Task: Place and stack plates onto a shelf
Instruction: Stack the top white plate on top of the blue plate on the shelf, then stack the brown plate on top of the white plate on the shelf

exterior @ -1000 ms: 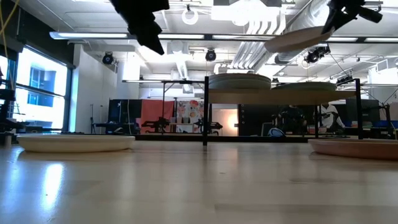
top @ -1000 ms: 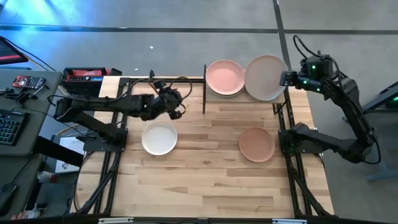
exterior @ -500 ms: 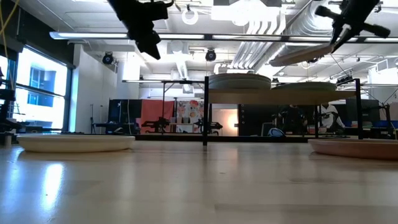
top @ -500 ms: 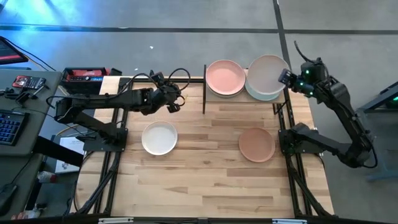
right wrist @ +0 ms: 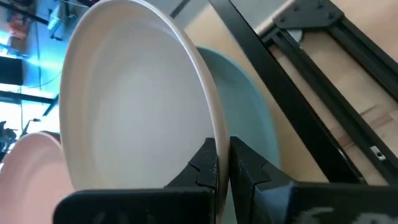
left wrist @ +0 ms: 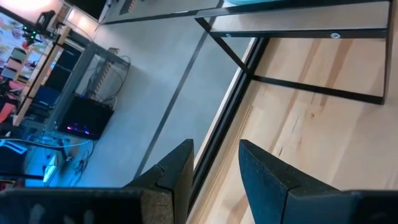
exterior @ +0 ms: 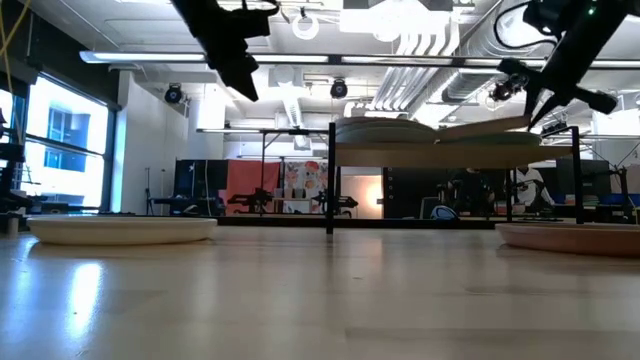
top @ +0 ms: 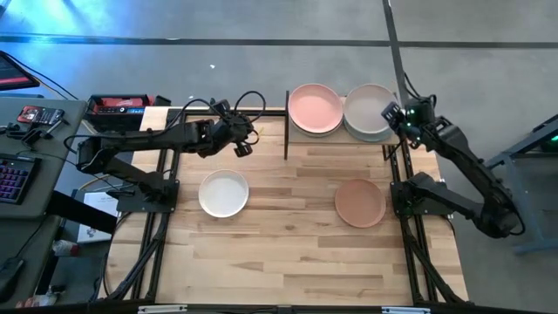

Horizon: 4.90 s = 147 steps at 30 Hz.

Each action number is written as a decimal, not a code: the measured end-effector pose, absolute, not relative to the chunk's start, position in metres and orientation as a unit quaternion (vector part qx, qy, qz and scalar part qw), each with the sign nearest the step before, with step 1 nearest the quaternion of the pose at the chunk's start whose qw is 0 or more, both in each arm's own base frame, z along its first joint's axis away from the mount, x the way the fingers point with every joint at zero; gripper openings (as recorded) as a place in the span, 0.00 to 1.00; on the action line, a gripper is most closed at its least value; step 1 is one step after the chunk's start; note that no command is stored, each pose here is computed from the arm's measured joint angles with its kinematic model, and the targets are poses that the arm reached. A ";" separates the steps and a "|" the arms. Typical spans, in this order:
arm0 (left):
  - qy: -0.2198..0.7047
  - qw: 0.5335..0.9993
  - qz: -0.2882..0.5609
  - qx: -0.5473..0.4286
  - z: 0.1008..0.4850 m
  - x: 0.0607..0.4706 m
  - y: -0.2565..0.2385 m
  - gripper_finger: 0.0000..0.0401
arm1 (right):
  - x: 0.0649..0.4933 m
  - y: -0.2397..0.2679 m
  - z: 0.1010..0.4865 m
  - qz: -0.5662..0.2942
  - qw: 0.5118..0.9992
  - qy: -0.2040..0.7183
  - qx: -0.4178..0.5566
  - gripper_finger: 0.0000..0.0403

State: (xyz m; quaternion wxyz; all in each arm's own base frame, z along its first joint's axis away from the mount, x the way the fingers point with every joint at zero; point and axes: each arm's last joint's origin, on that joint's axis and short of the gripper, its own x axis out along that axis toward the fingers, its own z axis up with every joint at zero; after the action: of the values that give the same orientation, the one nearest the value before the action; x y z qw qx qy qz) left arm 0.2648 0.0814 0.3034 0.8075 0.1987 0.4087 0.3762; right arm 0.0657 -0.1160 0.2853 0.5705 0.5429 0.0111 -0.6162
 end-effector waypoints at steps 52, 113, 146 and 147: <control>0.407 0.820 0.355 0.190 0.303 0.266 0.080 0.29 | 0.057 -0.098 0.283 -0.587 0.580 0.022 0.565 0.25; 0.336 0.850 0.372 0.161 0.313 0.274 0.082 0.29 | 0.058 -0.090 0.276 -0.531 0.596 0.111 0.592 0.26; 0.355 0.850 0.374 0.108 0.305 0.269 0.080 0.29 | 0.064 -0.078 0.290 -0.358 0.696 0.103 0.613 0.26; 0.363 0.848 0.374 0.098 0.304 0.268 0.080 0.29 | 0.065 -0.076 0.291 -0.336 0.701 0.111 0.619 0.26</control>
State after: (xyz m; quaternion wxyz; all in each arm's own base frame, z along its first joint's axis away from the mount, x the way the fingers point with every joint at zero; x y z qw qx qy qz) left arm 0.2677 0.0796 0.3036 0.8481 0.0977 0.3628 0.3735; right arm 0.0653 -0.0764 0.2910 0.7013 0.6188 0.1108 -0.3362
